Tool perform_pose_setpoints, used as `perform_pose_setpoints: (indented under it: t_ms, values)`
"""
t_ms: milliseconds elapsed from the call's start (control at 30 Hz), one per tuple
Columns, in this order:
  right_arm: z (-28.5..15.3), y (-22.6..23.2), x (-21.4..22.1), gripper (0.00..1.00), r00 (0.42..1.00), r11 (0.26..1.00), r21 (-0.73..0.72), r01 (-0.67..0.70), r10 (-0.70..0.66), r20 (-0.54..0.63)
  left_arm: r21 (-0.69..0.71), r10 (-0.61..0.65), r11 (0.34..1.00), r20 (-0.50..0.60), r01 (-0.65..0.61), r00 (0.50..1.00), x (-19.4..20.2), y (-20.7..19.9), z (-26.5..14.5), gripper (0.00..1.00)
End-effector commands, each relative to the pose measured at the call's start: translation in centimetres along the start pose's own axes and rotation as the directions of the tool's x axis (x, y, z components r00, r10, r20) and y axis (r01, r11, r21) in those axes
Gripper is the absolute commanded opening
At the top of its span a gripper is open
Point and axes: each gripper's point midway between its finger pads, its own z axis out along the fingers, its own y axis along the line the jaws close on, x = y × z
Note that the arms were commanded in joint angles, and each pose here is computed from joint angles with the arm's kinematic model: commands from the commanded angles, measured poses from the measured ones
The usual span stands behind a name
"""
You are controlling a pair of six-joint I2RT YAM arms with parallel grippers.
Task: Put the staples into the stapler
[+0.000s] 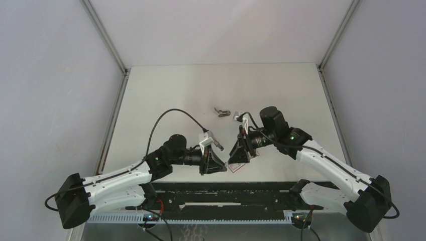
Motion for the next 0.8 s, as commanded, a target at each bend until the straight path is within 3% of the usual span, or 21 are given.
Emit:
perform_pose_setpoints:
  t_ms: [0,400,767]
  values:
    - [0.1,1.7,-0.8,0.51,0.997,0.995,-0.062,0.075,-0.076,-0.004,0.060,0.077,0.995,0.031,-0.079,0.997,-2.3,-2.0,0.1,0.11]
    - [1.6,2.0,-0.2,0.44,0.996,0.992,-0.106,0.072,-0.077,-0.042,0.087,0.082,0.993,0.021,-0.084,0.996,-2.1,-2.7,0.3,0.11]
    - [1.7,2.8,0.0,0.27,0.995,0.985,-0.155,0.070,-0.079,-0.054,0.085,0.085,0.993,0.023,-0.086,0.996,-2.2,-2.8,0.2,0.10]
